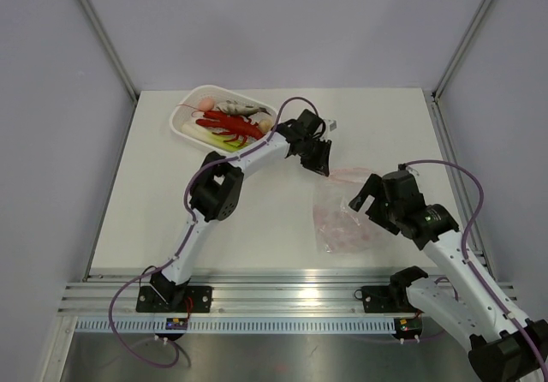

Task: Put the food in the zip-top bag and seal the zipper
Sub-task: Pick up the zipper food storage bag at the center of the board.

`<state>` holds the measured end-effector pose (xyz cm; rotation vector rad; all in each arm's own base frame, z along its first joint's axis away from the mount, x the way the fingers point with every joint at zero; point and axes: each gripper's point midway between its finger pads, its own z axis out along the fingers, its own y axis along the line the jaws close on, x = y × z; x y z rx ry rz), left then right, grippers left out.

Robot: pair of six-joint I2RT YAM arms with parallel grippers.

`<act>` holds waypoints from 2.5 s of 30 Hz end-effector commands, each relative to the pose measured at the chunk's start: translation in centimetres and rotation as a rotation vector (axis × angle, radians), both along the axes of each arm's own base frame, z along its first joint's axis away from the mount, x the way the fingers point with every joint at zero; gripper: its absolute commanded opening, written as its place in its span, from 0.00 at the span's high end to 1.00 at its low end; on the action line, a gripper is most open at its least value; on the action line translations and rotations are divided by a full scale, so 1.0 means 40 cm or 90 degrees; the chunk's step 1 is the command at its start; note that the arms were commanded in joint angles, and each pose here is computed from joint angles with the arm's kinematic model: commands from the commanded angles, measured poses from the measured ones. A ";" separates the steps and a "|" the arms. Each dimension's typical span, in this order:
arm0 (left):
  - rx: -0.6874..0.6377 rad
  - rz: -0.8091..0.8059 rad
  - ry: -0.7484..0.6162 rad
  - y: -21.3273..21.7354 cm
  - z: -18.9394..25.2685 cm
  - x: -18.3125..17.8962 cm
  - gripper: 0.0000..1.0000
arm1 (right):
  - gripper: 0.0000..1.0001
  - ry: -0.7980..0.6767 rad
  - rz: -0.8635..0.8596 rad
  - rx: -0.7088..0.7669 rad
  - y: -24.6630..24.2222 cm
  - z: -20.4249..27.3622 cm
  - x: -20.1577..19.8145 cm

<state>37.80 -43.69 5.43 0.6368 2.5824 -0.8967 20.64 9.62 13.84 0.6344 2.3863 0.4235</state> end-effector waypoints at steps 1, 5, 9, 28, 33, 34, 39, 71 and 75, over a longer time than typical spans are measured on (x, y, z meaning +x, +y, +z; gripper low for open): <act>-0.044 -0.015 -0.003 0.004 0.063 -0.017 0.91 | 0.01 0.004 0.000 0.009 0.009 -0.007 0.011; -0.021 0.046 0.019 0.081 0.046 -0.014 1.00 | 0.01 0.010 -0.002 0.000 0.008 -0.020 0.020; -0.031 0.177 -0.024 0.198 0.109 0.006 1.00 | 0.01 0.018 0.010 0.004 0.020 -0.038 0.029; 0.062 0.322 -0.057 0.353 0.084 -0.274 0.11 | 0.01 0.066 0.016 -0.059 0.003 -0.114 0.051; 0.047 0.281 -0.161 0.346 0.201 -0.224 0.11 | 0.01 0.070 -0.010 -0.082 -0.028 -0.110 0.028; 0.041 0.232 -0.179 0.326 0.215 -0.221 0.11 | 0.01 0.058 -0.018 -0.078 -0.031 -0.098 0.028; 0.039 0.075 -0.225 0.222 0.257 -0.170 0.11 | 0.01 0.024 -0.104 -0.094 -0.087 -0.042 0.015; -0.077 0.051 -0.055 0.243 0.205 -0.237 1.00 | 1.00 0.026 -0.114 -0.053 -0.021 -0.166 0.131; -0.108 0.065 -0.074 0.256 0.256 -0.246 1.00 | 0.93 0.056 -0.137 -0.152 -0.077 -0.178 0.239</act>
